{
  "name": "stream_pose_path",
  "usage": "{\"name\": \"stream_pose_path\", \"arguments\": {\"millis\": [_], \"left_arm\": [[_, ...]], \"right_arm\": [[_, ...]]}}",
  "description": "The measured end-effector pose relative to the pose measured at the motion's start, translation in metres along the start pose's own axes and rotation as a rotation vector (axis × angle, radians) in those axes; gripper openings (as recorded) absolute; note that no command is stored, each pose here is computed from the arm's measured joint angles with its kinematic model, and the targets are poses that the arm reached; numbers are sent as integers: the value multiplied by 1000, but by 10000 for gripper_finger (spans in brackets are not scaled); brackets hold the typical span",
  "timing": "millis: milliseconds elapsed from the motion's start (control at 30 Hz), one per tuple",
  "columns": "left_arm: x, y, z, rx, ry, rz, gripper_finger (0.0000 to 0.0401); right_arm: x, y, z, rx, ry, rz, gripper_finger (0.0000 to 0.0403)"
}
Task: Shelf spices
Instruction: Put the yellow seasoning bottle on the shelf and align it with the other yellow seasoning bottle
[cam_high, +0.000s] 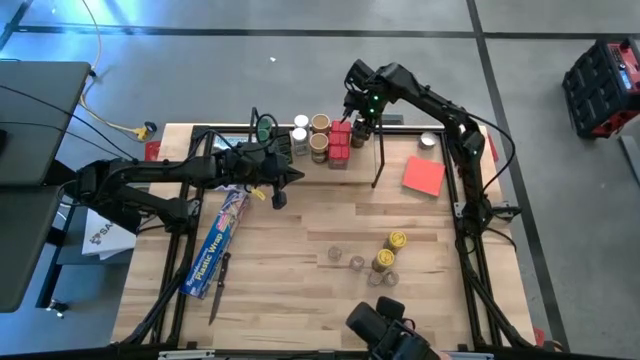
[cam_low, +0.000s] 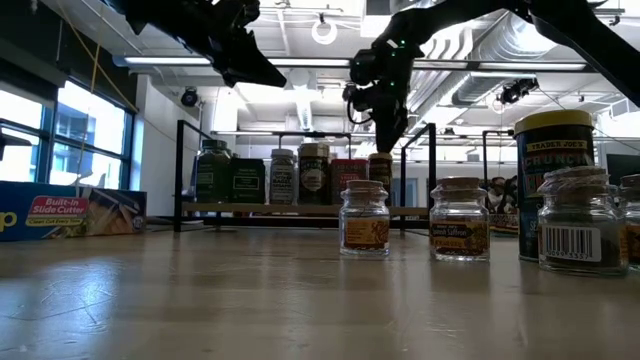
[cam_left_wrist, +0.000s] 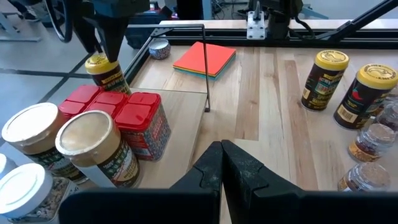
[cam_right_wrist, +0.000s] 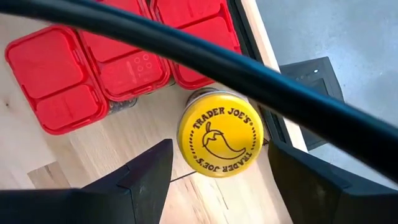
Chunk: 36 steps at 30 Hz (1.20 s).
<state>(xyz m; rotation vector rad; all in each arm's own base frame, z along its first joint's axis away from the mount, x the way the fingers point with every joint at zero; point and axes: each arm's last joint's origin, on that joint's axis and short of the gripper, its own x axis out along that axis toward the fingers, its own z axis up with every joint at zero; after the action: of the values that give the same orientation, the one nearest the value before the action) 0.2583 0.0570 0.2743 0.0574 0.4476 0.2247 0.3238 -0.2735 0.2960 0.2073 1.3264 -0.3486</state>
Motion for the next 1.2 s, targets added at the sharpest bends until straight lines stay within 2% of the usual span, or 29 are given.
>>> {"name": "stream_pose_path", "arguments": {"millis": [200, 433, 500, 633, 767, 867, 1033, 1200], "left_arm": [[0, -1, 0, -9, -1, -3, 1], [0, -4, 0, -20, 4, -14, 1], [0, -8, 0, -21, 7, -26, 1], [-1, -20, -1, -4, 20, -61, 1], [-4, -35, -4, 18, 61, -44, 1], [-6, -46, -6, 38, 82, -25, 1], [-11, -64, -7, 72, 83, -39, 1], [-14, -75, -7, 102, 76, -44, 1]], "right_arm": [[-10, 2, -4, -28, 36, 13, 257], [-63, 19, -1, -45, 0, -50, 258], [-78, 38, -5, -66, -37, -54, 257], [-105, 94, -23, -161, -62, -63, 257], [-124, 158, -48, -238, -144, -109, 257], [-131, 201, -75, -264, -241, -73, 257], [-124, 252, -129, -154, -300, 6, 257], [-103, 281, -182, -59, -216, 21, 257]]}}
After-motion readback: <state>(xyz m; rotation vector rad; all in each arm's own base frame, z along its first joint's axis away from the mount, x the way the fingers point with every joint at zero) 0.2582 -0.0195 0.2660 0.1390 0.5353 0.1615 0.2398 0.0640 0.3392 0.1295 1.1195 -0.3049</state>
